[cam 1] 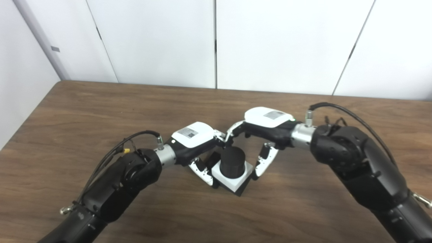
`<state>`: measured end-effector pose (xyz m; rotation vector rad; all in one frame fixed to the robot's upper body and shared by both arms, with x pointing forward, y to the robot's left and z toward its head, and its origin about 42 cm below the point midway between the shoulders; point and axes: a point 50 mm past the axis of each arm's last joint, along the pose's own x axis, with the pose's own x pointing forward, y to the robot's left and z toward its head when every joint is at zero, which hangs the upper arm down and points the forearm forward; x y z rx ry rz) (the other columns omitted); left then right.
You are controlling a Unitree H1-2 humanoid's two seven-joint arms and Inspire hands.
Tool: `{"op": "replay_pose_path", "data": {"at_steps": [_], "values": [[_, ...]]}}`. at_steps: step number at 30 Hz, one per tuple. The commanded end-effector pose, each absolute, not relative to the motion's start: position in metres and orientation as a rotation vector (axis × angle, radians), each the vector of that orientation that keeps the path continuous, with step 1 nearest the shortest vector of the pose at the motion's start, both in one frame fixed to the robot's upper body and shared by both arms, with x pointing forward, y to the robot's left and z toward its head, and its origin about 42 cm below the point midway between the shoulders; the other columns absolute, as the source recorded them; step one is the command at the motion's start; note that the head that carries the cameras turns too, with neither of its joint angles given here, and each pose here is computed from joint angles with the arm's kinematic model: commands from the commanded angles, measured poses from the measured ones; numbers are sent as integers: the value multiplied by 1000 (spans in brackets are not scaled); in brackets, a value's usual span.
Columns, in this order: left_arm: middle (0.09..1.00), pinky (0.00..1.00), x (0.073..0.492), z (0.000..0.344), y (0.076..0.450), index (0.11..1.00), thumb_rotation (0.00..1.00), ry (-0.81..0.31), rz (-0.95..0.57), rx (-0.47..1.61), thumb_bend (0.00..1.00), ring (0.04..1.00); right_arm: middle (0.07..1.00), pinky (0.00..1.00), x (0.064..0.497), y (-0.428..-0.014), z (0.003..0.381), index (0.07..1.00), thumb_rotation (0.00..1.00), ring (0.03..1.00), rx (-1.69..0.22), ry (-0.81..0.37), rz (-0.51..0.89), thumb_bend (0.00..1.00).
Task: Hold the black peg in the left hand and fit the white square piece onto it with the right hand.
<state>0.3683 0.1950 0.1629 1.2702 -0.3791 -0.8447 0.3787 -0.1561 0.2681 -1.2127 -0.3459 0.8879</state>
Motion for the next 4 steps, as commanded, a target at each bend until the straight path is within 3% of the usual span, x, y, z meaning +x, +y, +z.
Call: {"op": "replay_pose_path", "data": {"at_steps": [1,4], "values": [[852,748,361,145,193,489,73,-318,-935,1283,524,861,776,631,382,-166,299,632,82,755,-1196,-443,797,832],[851,747,361,145,193,489,73,-319,-935,1285,523,861,771,623,383,-178,303,626,68,746,-1171,-434,756,822]]}}
